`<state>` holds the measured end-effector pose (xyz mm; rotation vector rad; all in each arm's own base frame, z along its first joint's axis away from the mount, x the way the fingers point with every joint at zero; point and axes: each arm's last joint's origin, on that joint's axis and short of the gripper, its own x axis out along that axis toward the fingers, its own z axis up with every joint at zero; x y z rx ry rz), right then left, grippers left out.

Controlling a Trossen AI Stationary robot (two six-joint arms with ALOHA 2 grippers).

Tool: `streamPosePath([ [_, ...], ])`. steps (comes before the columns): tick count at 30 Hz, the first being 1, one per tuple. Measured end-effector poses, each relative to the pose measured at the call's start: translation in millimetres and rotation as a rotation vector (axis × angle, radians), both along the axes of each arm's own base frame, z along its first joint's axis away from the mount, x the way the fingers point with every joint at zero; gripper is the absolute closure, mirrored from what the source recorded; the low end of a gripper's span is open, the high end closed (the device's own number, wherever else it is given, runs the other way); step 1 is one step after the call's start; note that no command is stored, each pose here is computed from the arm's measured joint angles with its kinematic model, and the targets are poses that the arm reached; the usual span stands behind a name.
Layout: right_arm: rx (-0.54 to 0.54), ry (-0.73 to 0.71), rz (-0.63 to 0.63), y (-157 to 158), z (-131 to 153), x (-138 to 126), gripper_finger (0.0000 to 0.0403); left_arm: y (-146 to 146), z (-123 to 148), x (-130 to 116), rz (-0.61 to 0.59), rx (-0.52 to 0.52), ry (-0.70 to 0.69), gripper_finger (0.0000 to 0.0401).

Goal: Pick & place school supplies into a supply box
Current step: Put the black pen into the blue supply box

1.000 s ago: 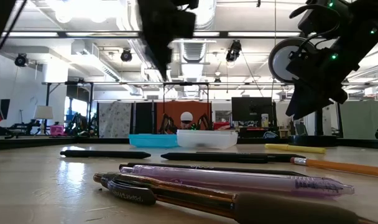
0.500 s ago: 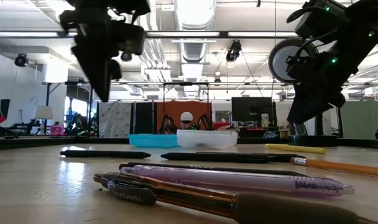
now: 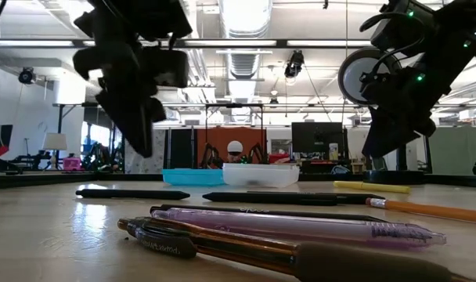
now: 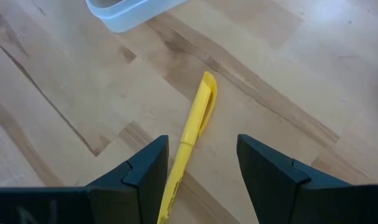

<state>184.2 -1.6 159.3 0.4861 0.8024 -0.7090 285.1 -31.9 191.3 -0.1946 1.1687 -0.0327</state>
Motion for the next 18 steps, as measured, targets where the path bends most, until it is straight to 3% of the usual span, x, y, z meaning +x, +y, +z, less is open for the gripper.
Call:
streamPosePath([
  [9,0.008,0.005,-0.006,0.1,-1.0,-0.9,0.0220,-22.9,-21.4,7.7,-0.168,0.044,0.050,0.0293],
  [18,0.008,0.004,-0.005,0.1,-0.9,-0.9,0.0220,-20.5,-40.4,9.6,-0.074,0.177,0.110,0.0293],
])
